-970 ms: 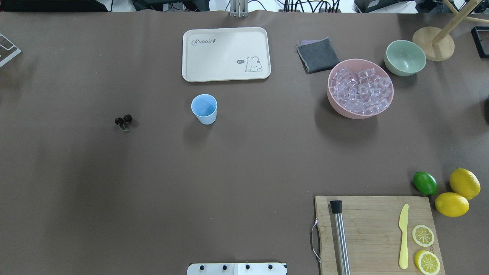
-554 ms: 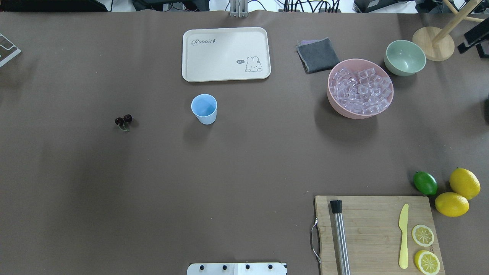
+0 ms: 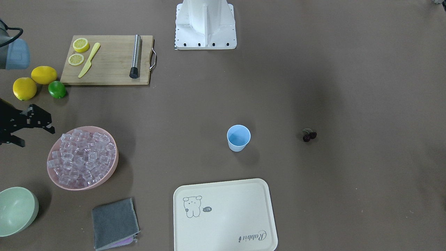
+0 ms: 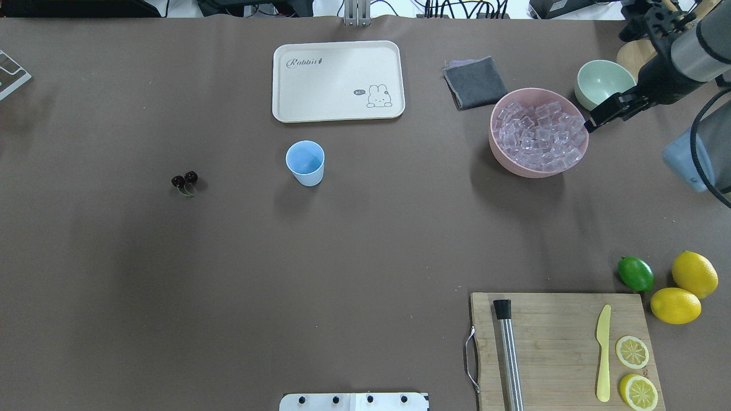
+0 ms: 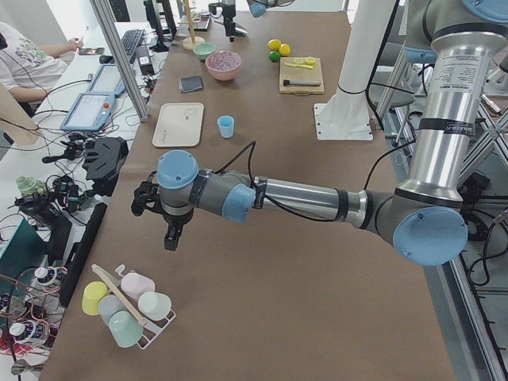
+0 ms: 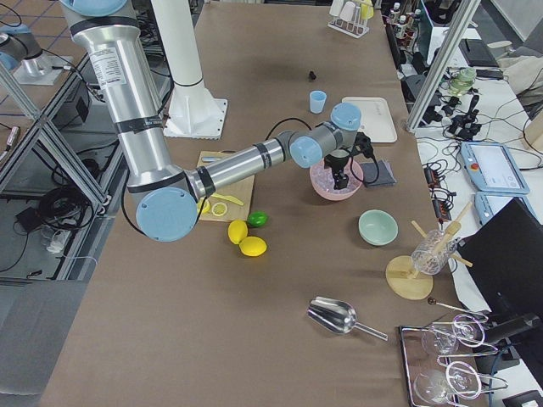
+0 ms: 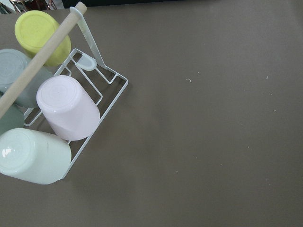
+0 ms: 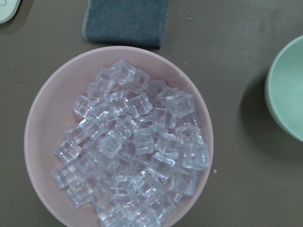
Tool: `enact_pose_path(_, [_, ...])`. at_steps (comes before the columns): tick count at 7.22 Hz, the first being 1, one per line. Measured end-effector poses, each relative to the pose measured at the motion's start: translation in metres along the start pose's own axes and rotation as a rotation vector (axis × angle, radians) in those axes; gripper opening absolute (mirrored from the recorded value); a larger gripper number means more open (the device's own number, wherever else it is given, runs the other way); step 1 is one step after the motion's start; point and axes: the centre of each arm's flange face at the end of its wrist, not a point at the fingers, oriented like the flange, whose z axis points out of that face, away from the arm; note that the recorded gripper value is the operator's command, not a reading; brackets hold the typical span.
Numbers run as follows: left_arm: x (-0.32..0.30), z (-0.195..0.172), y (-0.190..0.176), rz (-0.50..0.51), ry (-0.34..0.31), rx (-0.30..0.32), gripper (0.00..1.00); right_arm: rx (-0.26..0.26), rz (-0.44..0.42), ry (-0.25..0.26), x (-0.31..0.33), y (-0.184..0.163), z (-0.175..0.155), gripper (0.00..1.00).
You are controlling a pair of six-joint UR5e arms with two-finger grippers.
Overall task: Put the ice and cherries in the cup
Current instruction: 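Move the right gripper over the pink bowl of ice cubes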
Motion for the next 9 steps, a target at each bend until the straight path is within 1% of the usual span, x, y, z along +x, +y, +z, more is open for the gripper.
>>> enact_pose_path(2, [-0.002, -0.001, 0.0, -0.004, -0.001, 0.002, 0.98, -0.004, -0.053, 0.029, -0.03, 0.003, 0.033, 0.93])
enact_pose_path(4, [-0.003, -0.001, 0.001, -0.004, -0.002, 0.002, 0.98, -0.021, -0.07, 0.068, -0.047, 0.007, 0.06, 0.94])
enact_pose_path(5, [-0.003, -0.001, 0.0, -0.003, -0.004, 0.003, 0.98, -0.03, -0.072, 0.076, -0.048, 0.009, 0.067, 0.94])
enact_pose_path(7, [-0.001, -0.004, -0.002, -0.001, -0.009, 0.009, 0.98, -0.038, -0.081, 0.08, -0.055, 0.011, 0.076, 0.95])
enact_pose_path(8, [-0.002, -0.004, 0.0, -0.005, -0.01, 0.007, 0.98, -0.039, -0.084, 0.076, -0.063, 0.01, 0.078, 0.95])
enact_pose_path(9, [-0.005, -0.002, 0.004, -0.015, -0.013, 0.0, 0.98, -0.049, -0.098, 0.062, -0.084, 0.009, 0.089, 0.95])
